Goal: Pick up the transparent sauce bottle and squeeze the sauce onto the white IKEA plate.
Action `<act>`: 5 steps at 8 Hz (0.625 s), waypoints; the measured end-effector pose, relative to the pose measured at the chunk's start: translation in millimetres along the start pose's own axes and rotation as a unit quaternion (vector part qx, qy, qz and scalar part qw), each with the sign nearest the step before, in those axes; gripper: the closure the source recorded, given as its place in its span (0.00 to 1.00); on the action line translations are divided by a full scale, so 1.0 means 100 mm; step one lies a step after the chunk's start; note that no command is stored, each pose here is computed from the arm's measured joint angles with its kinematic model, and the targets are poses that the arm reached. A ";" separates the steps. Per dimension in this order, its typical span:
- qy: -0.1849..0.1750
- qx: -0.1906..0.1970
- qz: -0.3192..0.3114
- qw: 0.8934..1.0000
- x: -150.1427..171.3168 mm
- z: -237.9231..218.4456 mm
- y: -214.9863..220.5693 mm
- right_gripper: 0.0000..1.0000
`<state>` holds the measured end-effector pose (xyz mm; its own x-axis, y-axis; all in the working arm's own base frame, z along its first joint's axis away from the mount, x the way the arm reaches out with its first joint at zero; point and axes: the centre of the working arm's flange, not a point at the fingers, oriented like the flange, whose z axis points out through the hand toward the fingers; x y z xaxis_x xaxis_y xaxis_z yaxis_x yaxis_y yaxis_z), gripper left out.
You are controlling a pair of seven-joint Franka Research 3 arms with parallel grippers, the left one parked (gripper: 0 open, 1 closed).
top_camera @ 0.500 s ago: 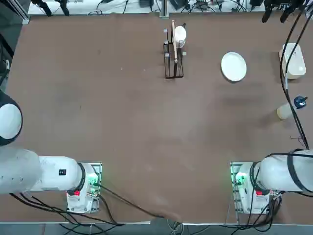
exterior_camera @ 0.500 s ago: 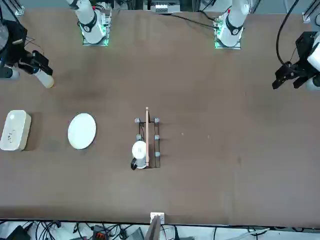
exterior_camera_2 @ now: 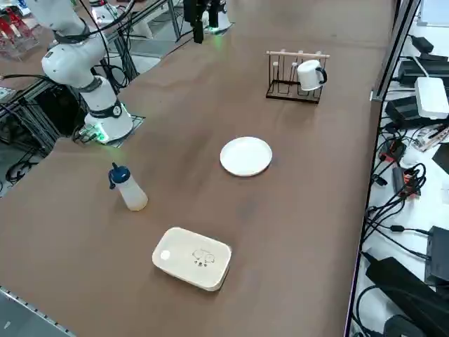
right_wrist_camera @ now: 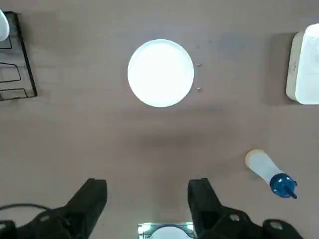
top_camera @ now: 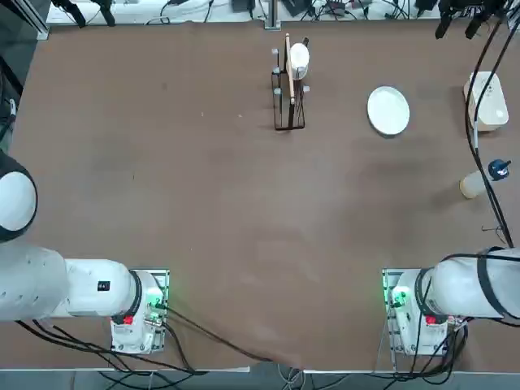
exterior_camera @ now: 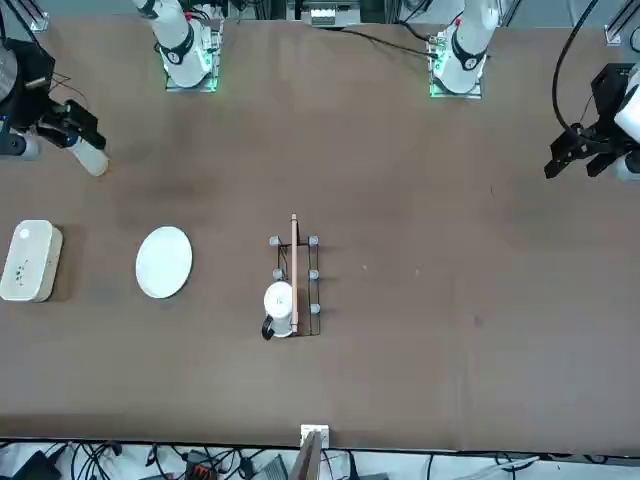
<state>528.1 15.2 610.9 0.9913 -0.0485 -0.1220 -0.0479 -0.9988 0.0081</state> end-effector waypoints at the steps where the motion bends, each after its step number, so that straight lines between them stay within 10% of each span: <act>1: -0.015 -0.011 0.008 1.000 -0.03 0.01 0.10 0.01; 5: -0.170 -0.090 0.050 0.980 -0.28 0.32 0.38 0.00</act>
<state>494.3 -21.1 582.4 0.8831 -0.1746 -0.4355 -0.0899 -0.9740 0.2080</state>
